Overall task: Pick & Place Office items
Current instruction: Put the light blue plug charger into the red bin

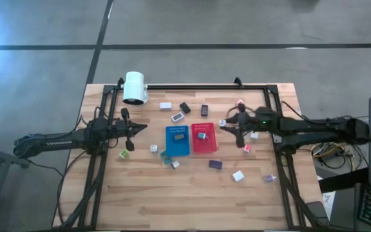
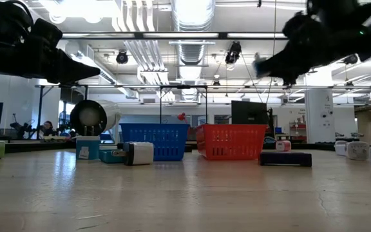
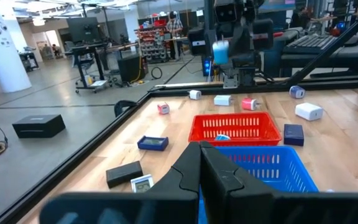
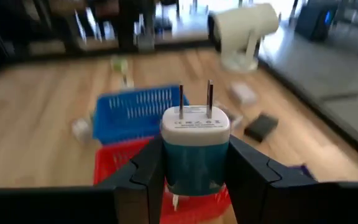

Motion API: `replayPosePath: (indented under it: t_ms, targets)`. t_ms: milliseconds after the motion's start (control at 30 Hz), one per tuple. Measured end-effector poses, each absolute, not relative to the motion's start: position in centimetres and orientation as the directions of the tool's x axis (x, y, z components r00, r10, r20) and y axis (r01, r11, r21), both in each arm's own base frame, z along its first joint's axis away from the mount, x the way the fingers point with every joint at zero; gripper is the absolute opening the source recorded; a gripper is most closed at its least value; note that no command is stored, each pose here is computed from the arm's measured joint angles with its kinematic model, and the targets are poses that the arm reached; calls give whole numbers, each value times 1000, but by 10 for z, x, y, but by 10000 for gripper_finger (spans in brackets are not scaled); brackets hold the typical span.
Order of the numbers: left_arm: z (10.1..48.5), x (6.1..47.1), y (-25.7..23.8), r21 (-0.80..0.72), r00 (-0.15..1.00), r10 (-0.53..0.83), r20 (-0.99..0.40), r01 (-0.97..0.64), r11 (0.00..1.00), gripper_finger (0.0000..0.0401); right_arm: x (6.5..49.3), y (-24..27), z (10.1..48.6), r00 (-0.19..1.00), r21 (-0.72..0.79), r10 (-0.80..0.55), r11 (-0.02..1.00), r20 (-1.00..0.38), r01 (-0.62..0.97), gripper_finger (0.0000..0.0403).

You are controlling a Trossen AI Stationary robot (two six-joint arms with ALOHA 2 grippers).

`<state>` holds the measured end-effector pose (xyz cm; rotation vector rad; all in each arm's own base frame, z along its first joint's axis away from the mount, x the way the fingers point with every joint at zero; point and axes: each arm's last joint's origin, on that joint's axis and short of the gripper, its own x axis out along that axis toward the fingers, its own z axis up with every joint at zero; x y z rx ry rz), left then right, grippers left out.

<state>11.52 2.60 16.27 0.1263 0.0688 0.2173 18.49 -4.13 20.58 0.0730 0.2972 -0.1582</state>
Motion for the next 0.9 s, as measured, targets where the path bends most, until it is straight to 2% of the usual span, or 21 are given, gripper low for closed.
replayPosePath:
  t_ms: [100, 300, 500, 900]
  targets:
    - [163, 115, 26, 123, 974, 220, -54, -212, 969, 5, 206, -38, 212, 905, -5, -165, 984, -393, 177, 123]
    - [162, 115, 26, 122, 974, 220, -55, -213, 970, 5, 249, -34, 228, 838, -45, -123, 992, -532, 117, 122]
    - [162, 115, 26, 126, 974, 220, -55, -212, 969, 5, 281, -39, 226, 662, -64, -133, 990, -737, 128, 127]
    - [162, 115, 26, 148, 974, 221, -60, -210, 966, 5, 334, -39, 215, 354, -89, -86, 996, -931, 6, 128]
